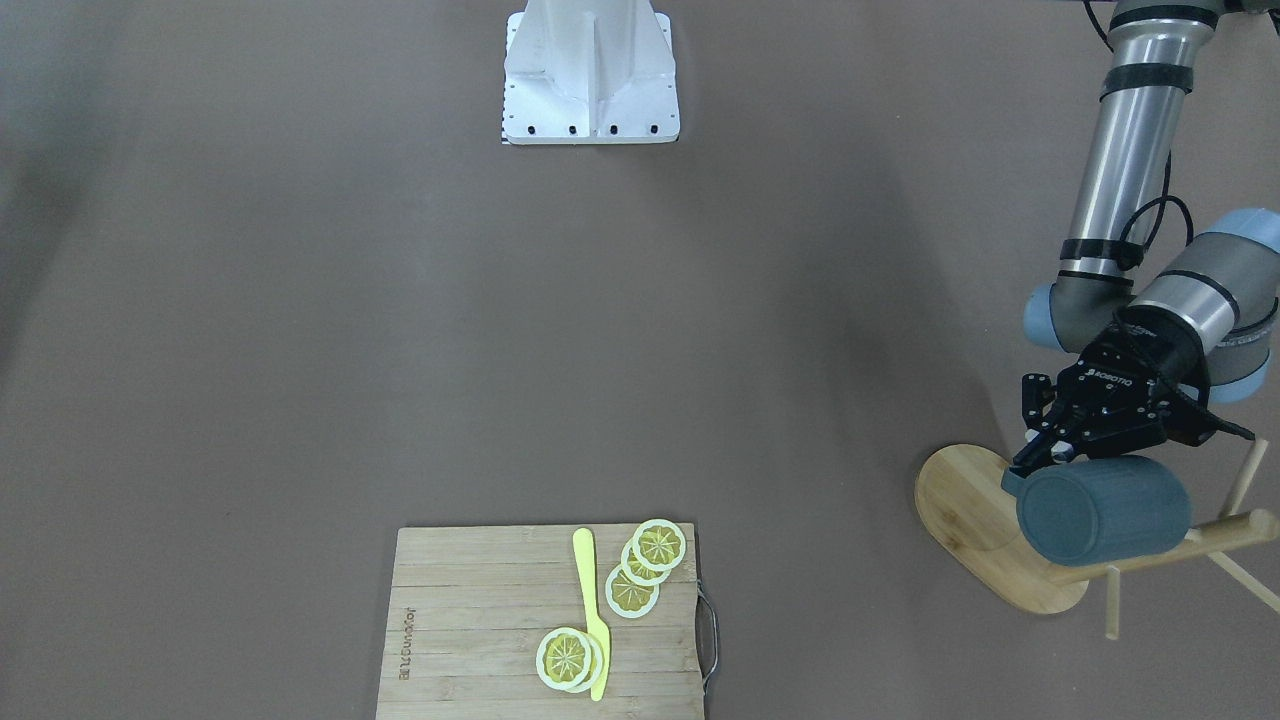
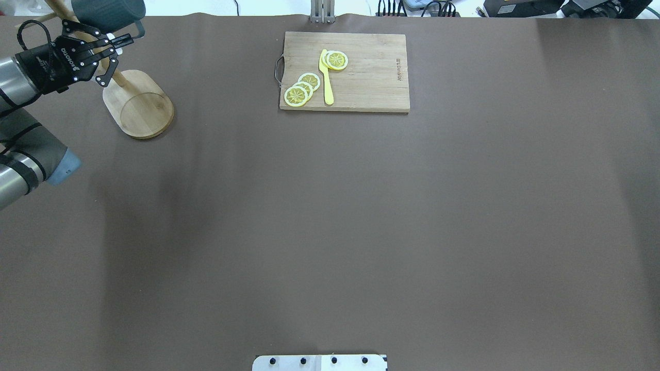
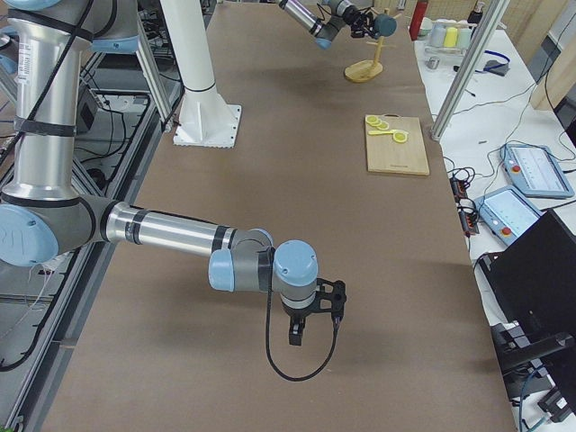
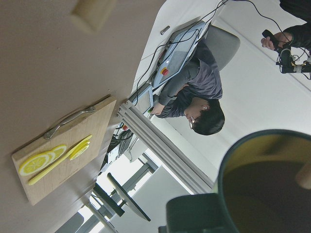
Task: Hang cup on storage rack
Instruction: 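Hook the mug handle over a rack peg with the left gripper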
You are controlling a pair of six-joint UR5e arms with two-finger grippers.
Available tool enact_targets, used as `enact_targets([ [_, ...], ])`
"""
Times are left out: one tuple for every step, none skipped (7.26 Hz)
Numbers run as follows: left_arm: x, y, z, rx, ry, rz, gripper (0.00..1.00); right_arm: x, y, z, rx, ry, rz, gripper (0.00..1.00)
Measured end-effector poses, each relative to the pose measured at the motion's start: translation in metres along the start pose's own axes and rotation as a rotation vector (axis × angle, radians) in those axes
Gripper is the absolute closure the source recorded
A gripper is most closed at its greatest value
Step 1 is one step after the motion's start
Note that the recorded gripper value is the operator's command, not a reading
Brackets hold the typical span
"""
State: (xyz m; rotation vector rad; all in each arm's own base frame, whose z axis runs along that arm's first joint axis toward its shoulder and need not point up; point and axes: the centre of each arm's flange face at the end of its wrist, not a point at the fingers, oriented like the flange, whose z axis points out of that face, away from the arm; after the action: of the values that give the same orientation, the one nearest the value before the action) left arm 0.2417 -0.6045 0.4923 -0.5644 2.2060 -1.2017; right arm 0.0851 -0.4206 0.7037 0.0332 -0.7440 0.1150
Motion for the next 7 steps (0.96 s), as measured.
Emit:
enact_targets([
  [0.000,-0.004,-0.002,0.010,0.001,-0.001,1.00,0.000,0.000,0.000,0.000,0.000,0.000,0.00],
  [-0.001,-0.009,-0.004,0.022,0.000,-0.004,1.00,0.000,0.000,0.000,0.000,0.000,0.000,0.00],
  [-0.002,-0.013,-0.006,0.033,-0.001,-0.006,1.00,0.000,0.000,0.000,0.000,0.000,0.000,0.00],
  [-0.003,-0.015,-0.007,0.039,-0.002,-0.007,1.00,0.000,0.000,0.000,-0.001,-0.001,0.000,0.00],
  [-0.002,-0.016,-0.008,0.042,-0.002,-0.008,1.00,0.000,0.001,0.000,-0.001,0.000,0.000,0.00],
  [-0.002,-0.017,-0.009,0.045,-0.002,-0.009,1.00,0.000,0.001,0.000,-0.001,0.000,0.000,0.00],
  [-0.002,-0.019,-0.010,0.049,-0.002,-0.011,1.00,0.000,0.001,0.000,-0.002,0.000,0.000,0.00],
])
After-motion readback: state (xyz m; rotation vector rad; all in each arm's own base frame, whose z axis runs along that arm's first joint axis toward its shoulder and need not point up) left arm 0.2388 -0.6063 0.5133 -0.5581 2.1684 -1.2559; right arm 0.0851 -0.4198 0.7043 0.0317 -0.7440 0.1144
